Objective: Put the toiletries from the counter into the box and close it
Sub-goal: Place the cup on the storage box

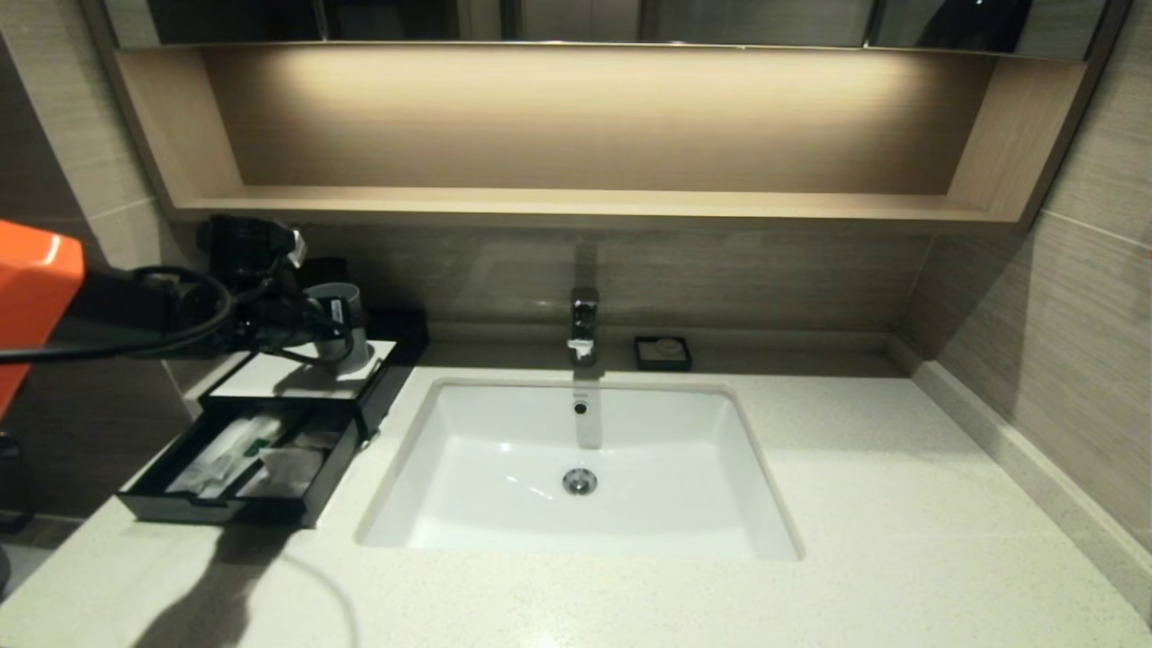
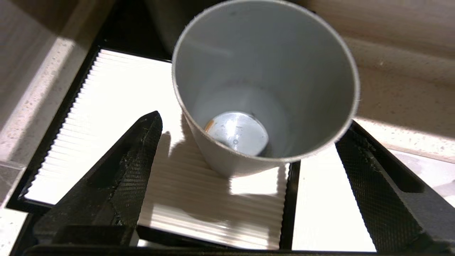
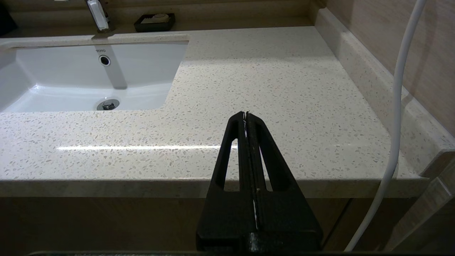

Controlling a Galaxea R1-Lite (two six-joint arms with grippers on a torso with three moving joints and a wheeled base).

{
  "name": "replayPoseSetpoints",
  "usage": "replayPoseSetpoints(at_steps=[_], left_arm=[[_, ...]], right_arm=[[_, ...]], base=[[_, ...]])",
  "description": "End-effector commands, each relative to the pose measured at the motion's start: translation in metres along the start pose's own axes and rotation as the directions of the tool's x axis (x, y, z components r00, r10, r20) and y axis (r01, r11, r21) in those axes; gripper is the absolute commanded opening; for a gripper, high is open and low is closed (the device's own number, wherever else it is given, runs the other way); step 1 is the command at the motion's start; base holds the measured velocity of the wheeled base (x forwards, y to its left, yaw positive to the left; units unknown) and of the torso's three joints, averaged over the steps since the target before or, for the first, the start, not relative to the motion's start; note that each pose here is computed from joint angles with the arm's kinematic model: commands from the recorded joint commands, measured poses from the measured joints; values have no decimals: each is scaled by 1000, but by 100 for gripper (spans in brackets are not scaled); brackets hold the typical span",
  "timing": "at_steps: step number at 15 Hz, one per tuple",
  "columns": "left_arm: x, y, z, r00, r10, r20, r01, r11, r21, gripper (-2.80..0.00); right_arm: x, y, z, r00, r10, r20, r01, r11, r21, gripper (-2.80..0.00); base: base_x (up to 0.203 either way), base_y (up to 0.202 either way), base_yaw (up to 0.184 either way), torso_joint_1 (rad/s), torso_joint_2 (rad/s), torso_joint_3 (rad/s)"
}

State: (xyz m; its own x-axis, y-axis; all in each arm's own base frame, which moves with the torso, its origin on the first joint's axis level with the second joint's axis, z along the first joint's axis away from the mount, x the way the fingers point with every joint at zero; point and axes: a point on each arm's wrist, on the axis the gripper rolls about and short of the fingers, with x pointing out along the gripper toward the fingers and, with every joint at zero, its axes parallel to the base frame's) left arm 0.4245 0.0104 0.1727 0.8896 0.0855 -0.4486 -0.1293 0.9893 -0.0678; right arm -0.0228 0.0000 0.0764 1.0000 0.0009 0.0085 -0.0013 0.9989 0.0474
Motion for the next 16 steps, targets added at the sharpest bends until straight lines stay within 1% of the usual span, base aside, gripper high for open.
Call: replayPoseSetpoints(at_steps=[1,5,9,14,16], left_arm=[[-14,0,8,1000,-2,26,2,1000,-1,0],[-33,2,5,1000,-1,16,1,1000,-2,0],[-53,4,-5,1000,2,-11,-2,1000,-1,0],[-91,9,-26,999,3,-44,-3,1000,3,0],[-92,10,-35,1000,2,-25,-2,1000,3,0]], right_arm=[[0,0,0,1000,1,1,-1,1000,0,-280],[0,0,0,1000,1,1,-1,1000,0,-280],[0,0,0,1000,-1,1,1,1000,0,-280],[0,0,0,1000,-1,1,1,1000,0,-280],[0,0,0,1000,0,1,0,1000,0,-280]], base=[[0,0,0,0,0,0],[0,0,0,0,0,0],[0,0,0,0,0,0],[0,0,0,0,0,0],[0,0,0,0,0,0]])
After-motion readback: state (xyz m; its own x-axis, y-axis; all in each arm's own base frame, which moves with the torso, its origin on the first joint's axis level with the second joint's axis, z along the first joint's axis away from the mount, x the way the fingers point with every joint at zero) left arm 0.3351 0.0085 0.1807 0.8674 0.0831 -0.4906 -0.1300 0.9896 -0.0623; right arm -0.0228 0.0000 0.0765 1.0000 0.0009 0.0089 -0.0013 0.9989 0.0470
